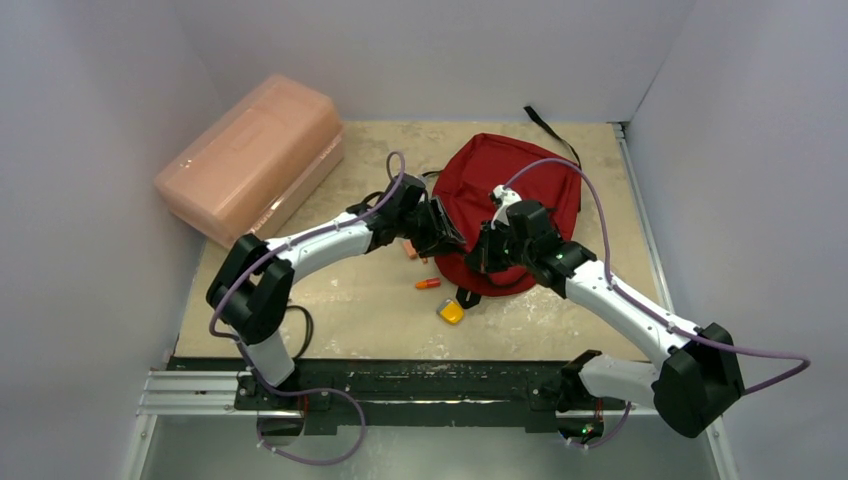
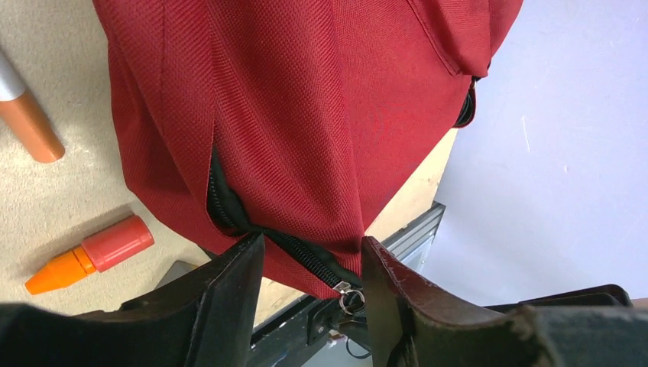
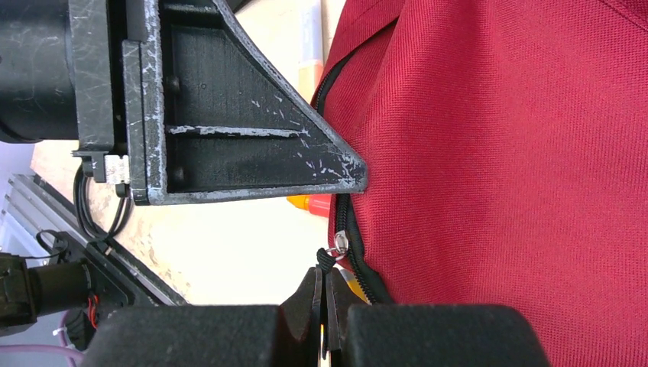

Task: Pack the student bag
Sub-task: Zip the student bag at the center of the board.

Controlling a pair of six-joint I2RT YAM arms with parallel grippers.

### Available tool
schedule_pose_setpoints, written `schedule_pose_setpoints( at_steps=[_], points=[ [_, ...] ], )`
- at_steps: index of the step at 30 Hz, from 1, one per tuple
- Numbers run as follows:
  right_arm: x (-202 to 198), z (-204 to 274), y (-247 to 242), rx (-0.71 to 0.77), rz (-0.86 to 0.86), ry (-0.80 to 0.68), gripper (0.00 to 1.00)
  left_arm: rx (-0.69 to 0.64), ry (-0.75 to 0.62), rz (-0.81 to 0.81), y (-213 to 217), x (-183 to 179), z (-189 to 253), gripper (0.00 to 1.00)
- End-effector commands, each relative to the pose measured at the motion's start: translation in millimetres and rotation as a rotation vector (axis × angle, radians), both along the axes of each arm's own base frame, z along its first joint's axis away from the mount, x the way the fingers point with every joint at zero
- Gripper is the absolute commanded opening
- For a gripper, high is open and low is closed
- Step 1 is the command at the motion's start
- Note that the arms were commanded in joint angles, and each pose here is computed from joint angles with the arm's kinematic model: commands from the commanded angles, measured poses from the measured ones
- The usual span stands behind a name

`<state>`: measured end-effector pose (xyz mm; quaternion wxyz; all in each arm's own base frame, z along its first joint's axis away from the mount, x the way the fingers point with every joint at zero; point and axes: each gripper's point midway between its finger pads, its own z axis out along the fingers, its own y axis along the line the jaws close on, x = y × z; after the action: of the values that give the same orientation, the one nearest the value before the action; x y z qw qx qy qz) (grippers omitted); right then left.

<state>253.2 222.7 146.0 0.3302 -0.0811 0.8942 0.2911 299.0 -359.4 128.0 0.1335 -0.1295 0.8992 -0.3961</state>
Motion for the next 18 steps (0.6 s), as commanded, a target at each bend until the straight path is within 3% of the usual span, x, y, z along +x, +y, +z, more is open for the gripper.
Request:
schedule_pose_setpoints(
  at_steps=[1,7,13,16,18],
  points=[
    [10.3,22.4,3.4,0.018,0.014,-0.08,0.0,0.022,-0.017,0.075,11.8,-1.2,12.2,0.5],
    [11.4,19.1,4.8,0.016,0.02,-0.076,0.0,-0.024,0.061,0.143,13.2,-9.6,10.2,0.5],
    [9.2,21.4,4.6,0.022,0.025,-0.077,0.0,-0.071,0.043,0.175,9.5,-2.6,21.4,0.55],
    [8.5,21.3,5.0,0.023,0.024,-0.071,0.0,-0.112,0.041,0.157,-4.9,6.0,22.0,0.47],
    [7.5,19.1,3.4,0.016,0.019,-0.063,0.0,-0.105,0.021,0.177,-5.6,16.2,19.2,0.34]
  ],
)
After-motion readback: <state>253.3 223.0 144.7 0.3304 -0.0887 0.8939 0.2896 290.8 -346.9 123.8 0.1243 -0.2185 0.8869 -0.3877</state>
